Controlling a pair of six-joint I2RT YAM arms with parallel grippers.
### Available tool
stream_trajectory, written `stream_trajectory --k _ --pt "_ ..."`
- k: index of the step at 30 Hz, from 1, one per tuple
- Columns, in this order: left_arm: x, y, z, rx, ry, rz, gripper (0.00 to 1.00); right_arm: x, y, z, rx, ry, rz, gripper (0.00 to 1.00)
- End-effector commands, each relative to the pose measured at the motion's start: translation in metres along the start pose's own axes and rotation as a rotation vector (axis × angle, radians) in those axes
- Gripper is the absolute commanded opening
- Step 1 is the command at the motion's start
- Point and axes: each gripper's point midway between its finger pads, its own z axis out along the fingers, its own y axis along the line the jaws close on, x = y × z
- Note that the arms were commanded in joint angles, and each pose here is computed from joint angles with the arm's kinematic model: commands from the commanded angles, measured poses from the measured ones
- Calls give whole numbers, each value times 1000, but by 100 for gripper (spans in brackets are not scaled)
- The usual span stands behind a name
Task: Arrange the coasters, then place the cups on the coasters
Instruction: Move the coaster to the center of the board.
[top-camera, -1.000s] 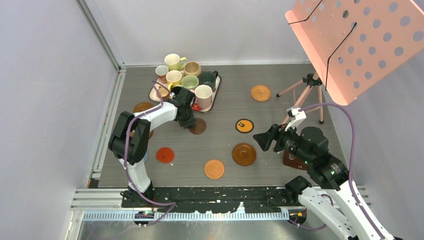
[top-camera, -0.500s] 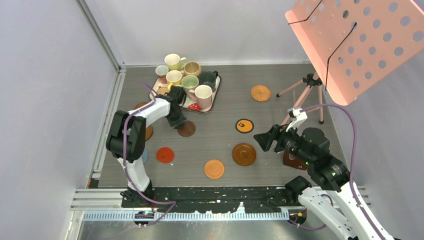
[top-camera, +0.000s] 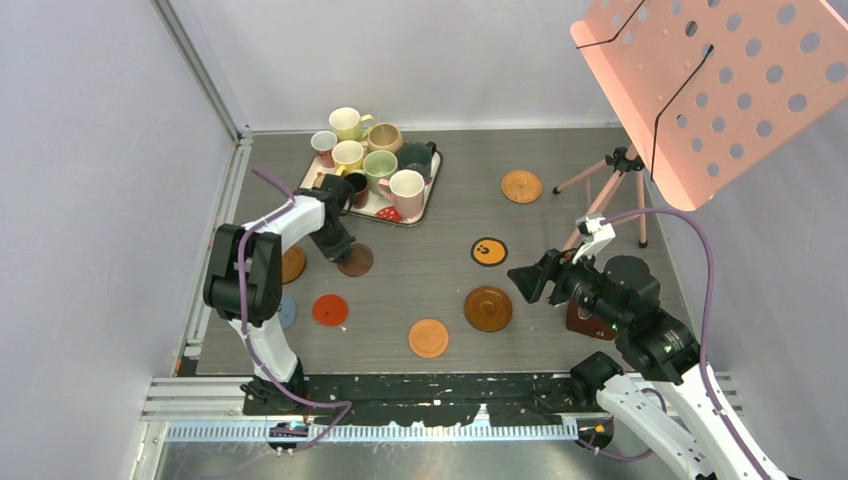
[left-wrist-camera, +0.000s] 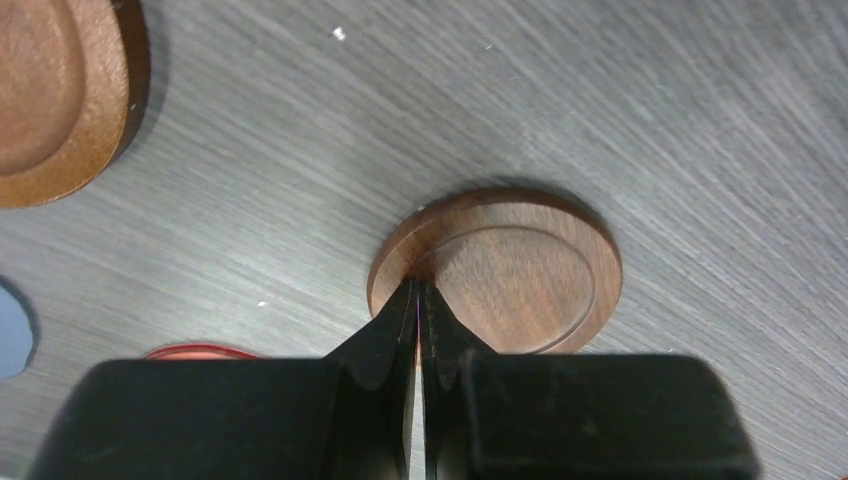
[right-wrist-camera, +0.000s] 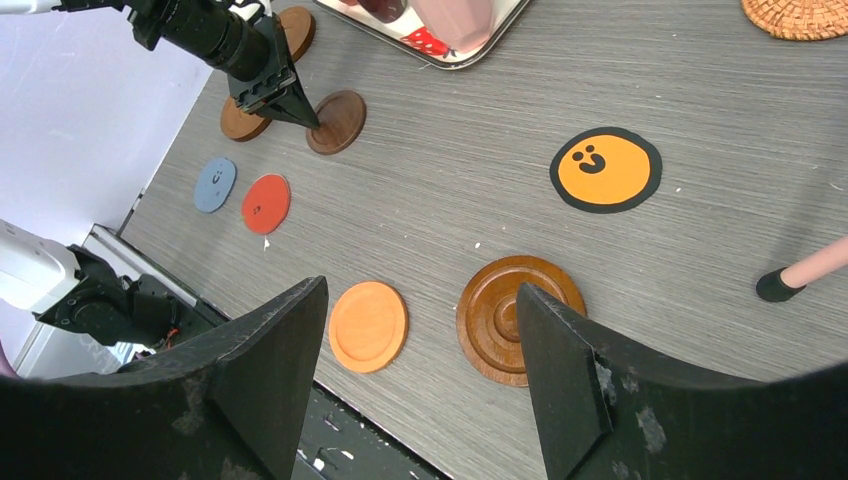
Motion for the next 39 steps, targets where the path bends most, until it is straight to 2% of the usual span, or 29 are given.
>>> stream_trajectory --k 1,7,10,14,18,22,28,39 --pt "-1 17 -14 -58 -26 -61 6 -15 7 -6 -21 -55 -18 76" --pt "-10 25 -26 -89 -81 -118 5 -17 8 -10 -25 -65 -20 76" --pt "-10 1 -35 46 -100 -77 6 -17 7 -12 -20 -70 -25 76" --pt "10 -48 -49 237 -112 59 9 -18 7 -13 -22 -81 -27 76" --pt "30 -82 -48 309 -66 143 9 -16 7 -13 -24 -74 -26 76" --pt "40 -95 -33 354 -10 108 8 -18 6 -17 -15 -82 -34 76" --pt "36 -87 -21 344 -6 54 8 -19 0 -23 12 -91 -50 76" --pt "18 -38 0 240 -9 -30 6 -19 3 -18 -1 -86 -49 77"
